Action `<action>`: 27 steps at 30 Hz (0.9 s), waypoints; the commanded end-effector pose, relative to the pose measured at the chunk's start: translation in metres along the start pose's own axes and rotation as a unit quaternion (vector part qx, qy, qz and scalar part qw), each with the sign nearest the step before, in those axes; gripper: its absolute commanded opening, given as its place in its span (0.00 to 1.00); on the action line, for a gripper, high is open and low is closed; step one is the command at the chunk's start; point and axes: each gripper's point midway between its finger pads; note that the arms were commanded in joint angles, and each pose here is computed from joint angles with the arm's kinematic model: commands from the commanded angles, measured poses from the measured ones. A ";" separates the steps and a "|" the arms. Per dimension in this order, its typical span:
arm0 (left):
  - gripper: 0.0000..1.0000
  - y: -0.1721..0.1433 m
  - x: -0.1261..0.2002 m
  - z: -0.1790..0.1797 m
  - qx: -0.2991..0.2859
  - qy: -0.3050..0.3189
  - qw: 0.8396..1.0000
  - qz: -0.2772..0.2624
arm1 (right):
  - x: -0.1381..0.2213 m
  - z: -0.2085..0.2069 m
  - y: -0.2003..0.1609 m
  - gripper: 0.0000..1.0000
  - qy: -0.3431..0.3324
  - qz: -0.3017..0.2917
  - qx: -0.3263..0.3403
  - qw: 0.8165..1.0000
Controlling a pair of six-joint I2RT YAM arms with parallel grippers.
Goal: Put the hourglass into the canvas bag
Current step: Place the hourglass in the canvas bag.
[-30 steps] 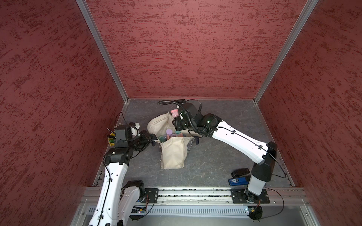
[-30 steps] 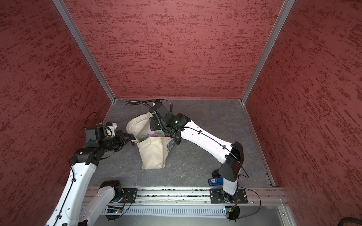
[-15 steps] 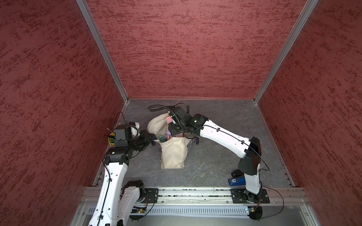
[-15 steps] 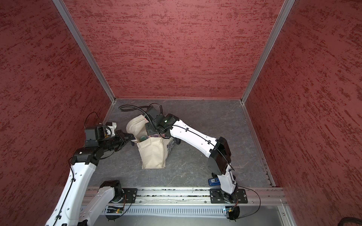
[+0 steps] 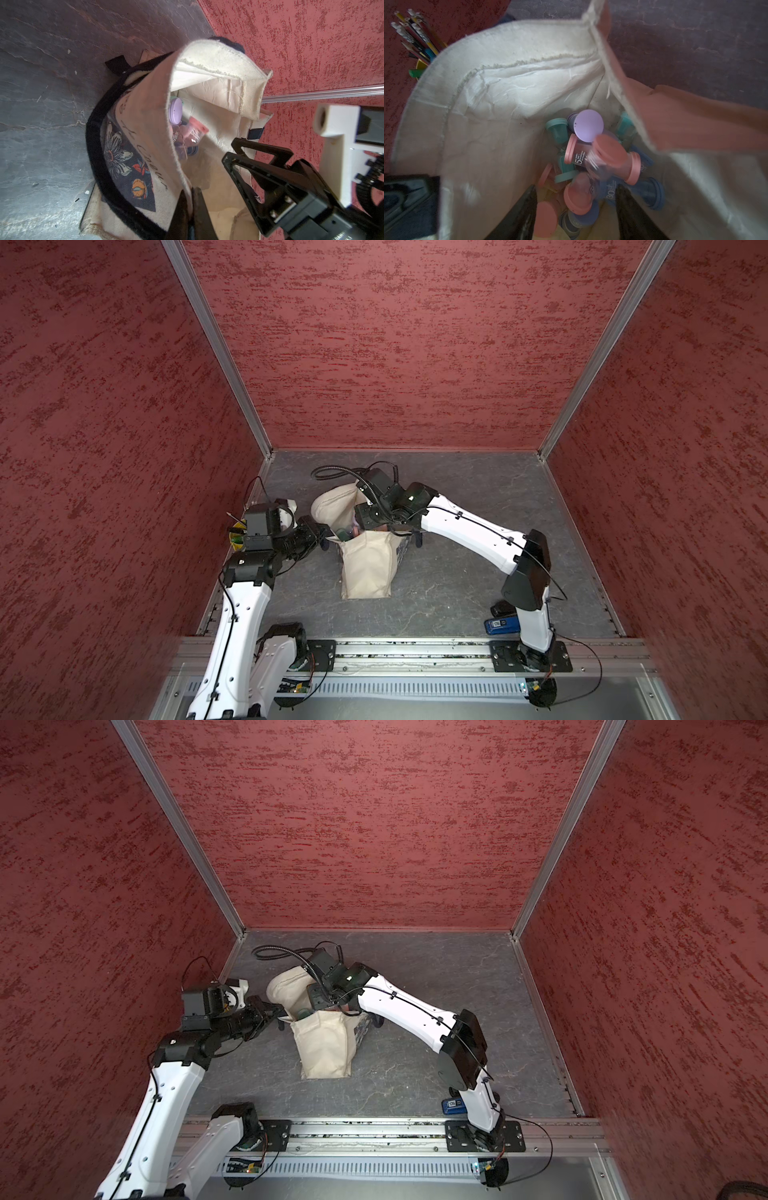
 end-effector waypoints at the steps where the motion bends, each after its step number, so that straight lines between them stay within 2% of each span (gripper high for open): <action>1: 0.10 0.002 0.001 -0.001 -0.015 0.003 1.000 -0.002 | 0.061 0.013 0.042 0.70 0.022 -0.087 -0.012 0.996; 3: 0.19 0.002 0.002 -0.002 -0.015 0.003 1.000 -0.002 | 0.078 0.007 0.051 0.72 0.011 -0.110 -0.025 0.994; 6: 0.47 0.004 0.007 -0.004 -0.022 0.005 1.000 -0.010 | 0.113 -0.014 0.066 0.75 -0.022 -0.168 -0.053 0.984; 8: 0.63 0.006 0.012 -0.007 -0.031 0.007 0.999 -0.021 | 0.141 -0.044 0.075 0.78 -0.061 -0.219 -0.095 0.969; 10: 1.00 0.010 0.018 -0.010 -0.042 0.014 0.999 -0.031 | 0.171 -0.074 0.083 0.82 -0.078 -0.271 -0.141 0.949; 12: 1.00 0.015 0.026 -0.013 -0.053 0.025 0.997 -0.041 | 0.201 -0.108 0.083 0.86 -0.071 -0.316 -0.197 0.926; 15: 1.00 0.030 0.043 -0.015 -0.081 0.056 0.992 -0.075 | 0.241 -0.175 0.069 0.94 -0.097 -0.396 -0.272 0.872; 16: 1.00 0.038 0.050 -0.014 -0.096 0.075 0.988 -0.095 | 0.253 -0.192 0.062 0.93 -0.105 -0.428 -0.276 0.854; 17: 1.00 0.047 0.057 -0.011 -0.113 0.097 0.982 -0.119 | 0.260 -0.201 0.052 0.94 -0.102 -0.454 -0.265 0.845; 18: 1.00 0.056 0.062 -0.004 -0.124 0.122 0.975 -0.139 | 0.263 -0.206 0.043 0.99 -0.094 -0.470 -0.249 0.842; 19: 1.00 0.067 0.067 0.005 -0.134 0.157 0.965 -0.161 | 0.266 -0.217 0.027 0.99 -0.086 -0.485 -0.245 0.835; 20: 1.00 0.077 0.071 0.017 -0.138 0.199 0.953 -0.181 | 0.277 -0.229 0.022 0.99 -0.088 -0.512 -0.259 0.814; 21: 1.00 0.085 0.072 0.028 -0.141 0.228 0.944 -0.194 | 0.276 -0.245 0.017 0.99 -0.106 -0.514 -0.264 0.809; 25: 1.00 0.114 0.061 0.079 -0.140 0.333 0.902 -0.238 | 0.229 -0.323 0.000 0.99 -0.251 -0.432 -0.270 0.823; 27: 1.00 0.121 0.047 0.101 -0.136 0.353 0.890 -0.253 | 0.213 -0.354 -0.011 0.99 -0.292 -0.426 -0.272 0.812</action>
Point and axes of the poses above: each gripper's point midway between its finger pads, its own x axis back along the fingers, its own z axis along the line the jaws close on, y = z × x, and after that the axes turned 10 degrees about -x, right-handed
